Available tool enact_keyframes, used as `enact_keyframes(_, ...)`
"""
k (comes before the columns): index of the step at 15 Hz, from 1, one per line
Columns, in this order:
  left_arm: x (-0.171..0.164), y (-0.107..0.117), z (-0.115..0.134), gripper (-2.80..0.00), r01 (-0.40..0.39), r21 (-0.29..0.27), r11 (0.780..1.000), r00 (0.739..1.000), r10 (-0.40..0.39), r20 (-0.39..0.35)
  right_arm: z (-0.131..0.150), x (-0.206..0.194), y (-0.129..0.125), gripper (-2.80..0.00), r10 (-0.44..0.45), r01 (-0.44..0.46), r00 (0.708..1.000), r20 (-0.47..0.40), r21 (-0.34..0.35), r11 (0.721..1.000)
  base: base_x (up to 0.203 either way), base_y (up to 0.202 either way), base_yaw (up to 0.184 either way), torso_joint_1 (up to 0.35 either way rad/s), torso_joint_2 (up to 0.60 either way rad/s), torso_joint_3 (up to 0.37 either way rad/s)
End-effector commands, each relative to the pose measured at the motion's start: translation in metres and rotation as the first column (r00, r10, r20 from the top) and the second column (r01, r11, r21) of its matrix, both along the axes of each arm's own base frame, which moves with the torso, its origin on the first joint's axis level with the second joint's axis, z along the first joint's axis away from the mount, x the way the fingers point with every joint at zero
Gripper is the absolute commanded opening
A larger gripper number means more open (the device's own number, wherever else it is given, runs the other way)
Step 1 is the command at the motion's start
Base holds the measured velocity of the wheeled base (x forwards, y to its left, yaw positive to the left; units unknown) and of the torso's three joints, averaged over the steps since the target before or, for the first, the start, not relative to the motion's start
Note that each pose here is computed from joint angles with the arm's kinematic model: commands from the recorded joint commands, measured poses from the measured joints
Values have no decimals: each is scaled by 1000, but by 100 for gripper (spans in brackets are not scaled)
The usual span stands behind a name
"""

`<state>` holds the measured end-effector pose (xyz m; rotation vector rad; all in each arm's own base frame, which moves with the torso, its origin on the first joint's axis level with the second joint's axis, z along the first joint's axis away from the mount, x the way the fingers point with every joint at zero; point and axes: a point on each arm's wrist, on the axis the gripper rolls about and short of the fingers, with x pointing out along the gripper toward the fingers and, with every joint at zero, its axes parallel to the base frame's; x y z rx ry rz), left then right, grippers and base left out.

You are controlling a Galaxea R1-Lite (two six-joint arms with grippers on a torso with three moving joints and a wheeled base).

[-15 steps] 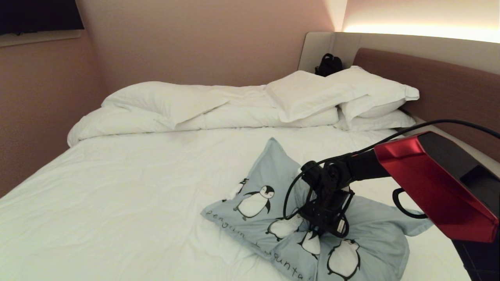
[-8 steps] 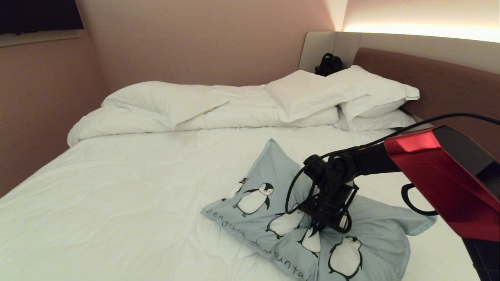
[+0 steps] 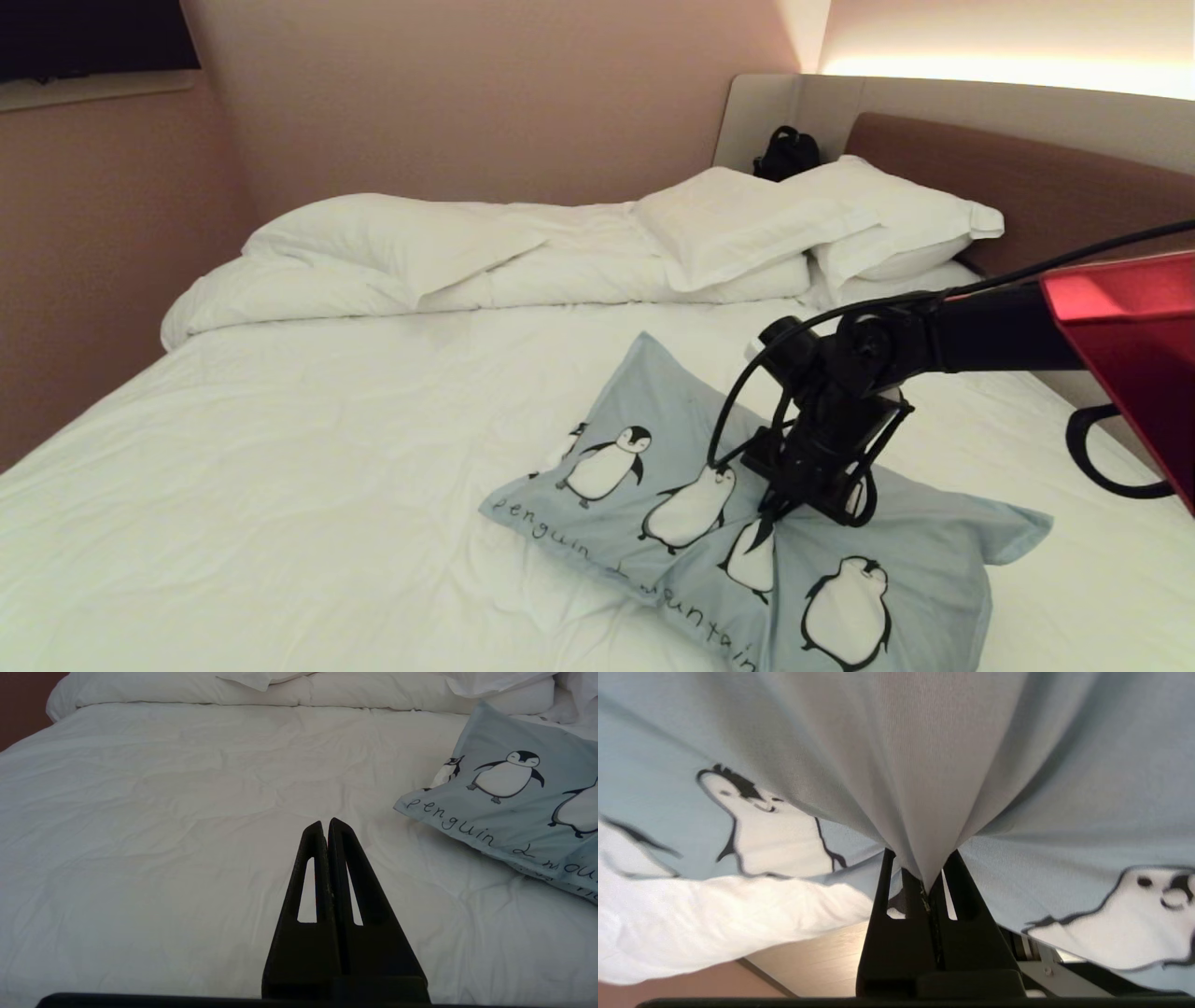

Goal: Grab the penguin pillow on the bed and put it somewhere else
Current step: Pick up the pillow

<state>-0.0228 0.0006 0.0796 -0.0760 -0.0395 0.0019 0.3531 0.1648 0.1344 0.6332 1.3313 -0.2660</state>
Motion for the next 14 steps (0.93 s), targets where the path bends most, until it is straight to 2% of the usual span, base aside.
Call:
enact_keyframes(1,0,0,0,-280,0,-3,1000,1000,0,1,21,-9,-5,-280,-7,6,999,34,19,1000,0,0,0,0,0,0)
enact_keyframes(8,0,0,0,-280,-1,-1,1000,1000,1,1,74,-32,-27,-280,-30,23,991,129,56,998,0,0,0,0,0,0)
enact_keyframes(14,0,0,0,-280,-1,-1,1000,1000,1,1,114,-43,-78,-280,-112,99,969,221,68,993,0,0,0,0,0,0)
